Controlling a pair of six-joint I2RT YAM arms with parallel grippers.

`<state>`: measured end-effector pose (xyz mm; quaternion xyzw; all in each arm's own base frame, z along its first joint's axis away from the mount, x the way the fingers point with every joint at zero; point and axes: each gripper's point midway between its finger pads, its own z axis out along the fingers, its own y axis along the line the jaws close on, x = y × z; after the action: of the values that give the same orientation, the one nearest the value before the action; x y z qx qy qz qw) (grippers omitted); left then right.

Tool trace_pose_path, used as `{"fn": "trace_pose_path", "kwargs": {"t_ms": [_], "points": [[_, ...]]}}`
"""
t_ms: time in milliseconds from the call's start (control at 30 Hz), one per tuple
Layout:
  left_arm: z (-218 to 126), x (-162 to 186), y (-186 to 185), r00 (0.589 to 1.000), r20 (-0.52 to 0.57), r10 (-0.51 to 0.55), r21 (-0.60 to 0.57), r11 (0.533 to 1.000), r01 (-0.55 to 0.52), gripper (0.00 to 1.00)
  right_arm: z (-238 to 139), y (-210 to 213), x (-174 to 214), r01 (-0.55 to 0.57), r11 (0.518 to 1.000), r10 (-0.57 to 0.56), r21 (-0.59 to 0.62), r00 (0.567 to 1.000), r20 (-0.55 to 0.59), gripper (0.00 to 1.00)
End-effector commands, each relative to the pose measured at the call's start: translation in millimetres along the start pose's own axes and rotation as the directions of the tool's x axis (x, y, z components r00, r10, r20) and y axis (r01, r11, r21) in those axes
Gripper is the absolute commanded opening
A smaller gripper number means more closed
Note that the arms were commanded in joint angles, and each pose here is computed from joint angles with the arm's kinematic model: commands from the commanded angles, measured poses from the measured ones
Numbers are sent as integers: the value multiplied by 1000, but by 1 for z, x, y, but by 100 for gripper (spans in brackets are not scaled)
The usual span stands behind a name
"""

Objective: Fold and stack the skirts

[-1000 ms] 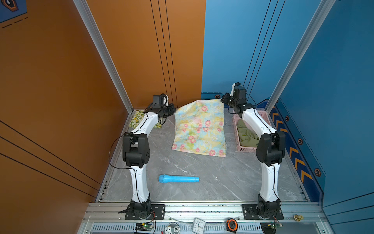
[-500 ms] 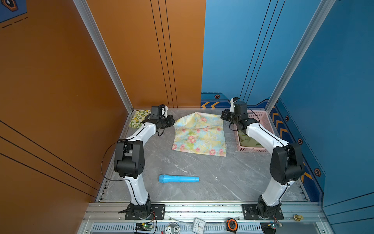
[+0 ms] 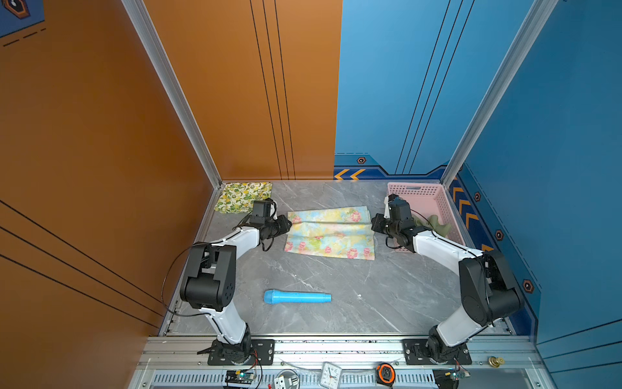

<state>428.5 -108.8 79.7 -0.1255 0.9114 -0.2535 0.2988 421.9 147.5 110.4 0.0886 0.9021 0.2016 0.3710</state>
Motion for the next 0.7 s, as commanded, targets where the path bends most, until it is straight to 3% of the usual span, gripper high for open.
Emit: {"fn": "trace_pose_path", "kwargs": {"t_ms": [0, 100, 233, 433, 667], "points": [[-10, -4, 4, 996, 65, -54, -31, 998, 56, 70, -8, -6, 14, -30, 999, 30, 34, 999, -15, 65], [-14, 2, 11, 996, 47, -74, -84, 994, 77, 74, -10, -12, 33, -50, 996, 55, 77, 996, -66, 69], [-13, 6, 13, 995, 6, -96, -117, 988, 96, 73, -8, -17, 48, -66, 986, 86, 155, 989, -122, 64], [-4, 18, 12, 993, -69, -95, -153, 985, 84, 60, -2, -29, 68, -70, 965, 120, 254, 975, -187, 51], [1, 44, 14, 984, -154, -88, -193, 980, 58, 51, -1, -34, 89, -44, 955, 120, 292, 961, -249, 47]]}}
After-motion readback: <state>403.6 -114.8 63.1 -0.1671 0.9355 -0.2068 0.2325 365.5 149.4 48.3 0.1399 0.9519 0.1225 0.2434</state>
